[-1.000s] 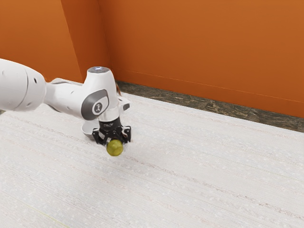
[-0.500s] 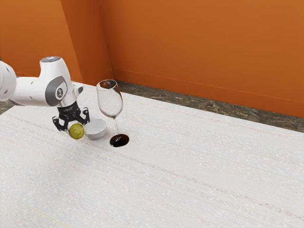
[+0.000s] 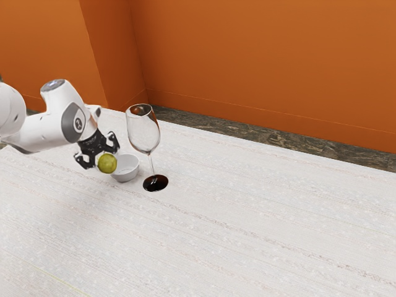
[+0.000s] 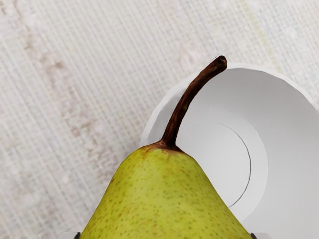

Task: Place the pear in the bowl.

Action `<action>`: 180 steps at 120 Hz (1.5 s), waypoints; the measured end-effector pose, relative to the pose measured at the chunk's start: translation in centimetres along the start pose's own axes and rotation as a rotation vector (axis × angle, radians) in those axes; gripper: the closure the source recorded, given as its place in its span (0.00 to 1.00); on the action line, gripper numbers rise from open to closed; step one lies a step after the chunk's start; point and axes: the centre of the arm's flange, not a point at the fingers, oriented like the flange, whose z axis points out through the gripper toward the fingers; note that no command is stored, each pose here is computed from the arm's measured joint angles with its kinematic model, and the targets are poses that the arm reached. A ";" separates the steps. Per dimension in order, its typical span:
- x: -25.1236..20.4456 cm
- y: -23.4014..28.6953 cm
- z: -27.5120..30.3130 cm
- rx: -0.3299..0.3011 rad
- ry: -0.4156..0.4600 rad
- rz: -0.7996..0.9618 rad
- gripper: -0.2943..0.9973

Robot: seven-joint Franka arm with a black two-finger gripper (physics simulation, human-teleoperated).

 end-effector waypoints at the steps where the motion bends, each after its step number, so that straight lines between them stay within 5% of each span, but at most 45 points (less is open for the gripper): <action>1: 0.0 0.0 0.0 -0.005 -0.001 -0.008 0.49; 51: -0.4 1.7 2.1 -0.165 0.048 -0.160 0.47; 89: -0.1 1.6 1.6 -0.195 0.076 -0.173 0.30; 109: 0.4 -3.5 -2.1 -0.198 0.087 -0.238 0.27; 125: 1.2 -10.1 -12.1 -0.227 0.086 -0.288 0.26; 142: -3.2 -8.5 -23.2 -0.191 0.046 -0.037 0.25; 160: -6.8 3.9 -29.6 -0.111 0.070 0.419 0.25; 180: -6.8 13.9 -32.6 -0.037 0.051 0.690 0.25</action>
